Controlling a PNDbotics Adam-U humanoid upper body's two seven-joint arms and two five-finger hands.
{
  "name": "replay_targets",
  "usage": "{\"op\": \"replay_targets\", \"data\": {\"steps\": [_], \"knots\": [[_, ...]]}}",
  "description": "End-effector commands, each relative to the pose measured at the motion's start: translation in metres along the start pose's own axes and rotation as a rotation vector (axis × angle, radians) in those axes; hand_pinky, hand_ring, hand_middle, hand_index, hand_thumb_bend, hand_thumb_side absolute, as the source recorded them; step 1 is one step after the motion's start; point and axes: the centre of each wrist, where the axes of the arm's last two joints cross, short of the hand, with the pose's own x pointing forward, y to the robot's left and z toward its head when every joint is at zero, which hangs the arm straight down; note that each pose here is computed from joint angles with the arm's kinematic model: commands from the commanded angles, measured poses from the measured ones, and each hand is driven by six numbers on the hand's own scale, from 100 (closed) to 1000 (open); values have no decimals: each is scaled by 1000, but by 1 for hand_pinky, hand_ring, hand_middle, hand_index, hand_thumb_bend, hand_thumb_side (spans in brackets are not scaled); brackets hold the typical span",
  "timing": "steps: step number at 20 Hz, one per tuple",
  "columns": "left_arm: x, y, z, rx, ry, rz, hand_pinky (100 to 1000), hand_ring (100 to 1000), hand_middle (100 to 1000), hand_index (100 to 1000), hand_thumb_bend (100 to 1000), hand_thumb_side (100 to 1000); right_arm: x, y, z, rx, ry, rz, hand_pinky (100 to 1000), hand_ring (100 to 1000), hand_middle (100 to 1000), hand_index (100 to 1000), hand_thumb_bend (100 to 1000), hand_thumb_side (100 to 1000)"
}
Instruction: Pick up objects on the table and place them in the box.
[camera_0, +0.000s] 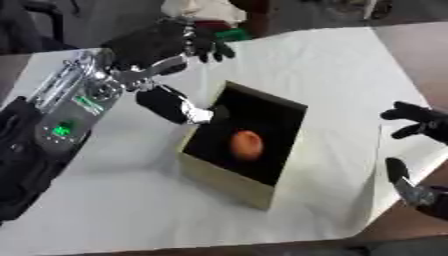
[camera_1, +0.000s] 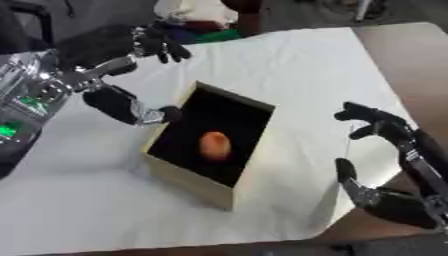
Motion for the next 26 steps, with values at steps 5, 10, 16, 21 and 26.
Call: {"op": "replay_targets", "data": {"steps": [5, 10, 16, 21, 26], "knots": [[-11, 33, 34, 222, 151, 46, 736, 650, 693, 885, 426, 663, 2, -7, -1, -15, -7, 25, 680, 889, 812, 982, 100, 320], [-27, 19, 64, 340, 336, 139, 730, 640, 684, 883, 415, 664, 2, -8, 0, -19, -1, 30, 680, 889, 812, 982, 100, 320], [-34, 12, 80, 438, 419, 157, 726, 635, 680, 883, 406, 664, 2, -6, 0, -15, -3, 25, 680, 889, 812, 982, 100, 320], [-37, 9, 85, 521, 494, 148, 723, 631, 675, 881, 400, 663, 2, -7, 0, -15, -3, 26, 679, 889, 811, 982, 100, 322], [-42, 4, 90, 600, 574, 138, 720, 627, 670, 878, 400, 662, 2, -7, 0, -18, -1, 28, 679, 889, 811, 981, 100, 322]]}}
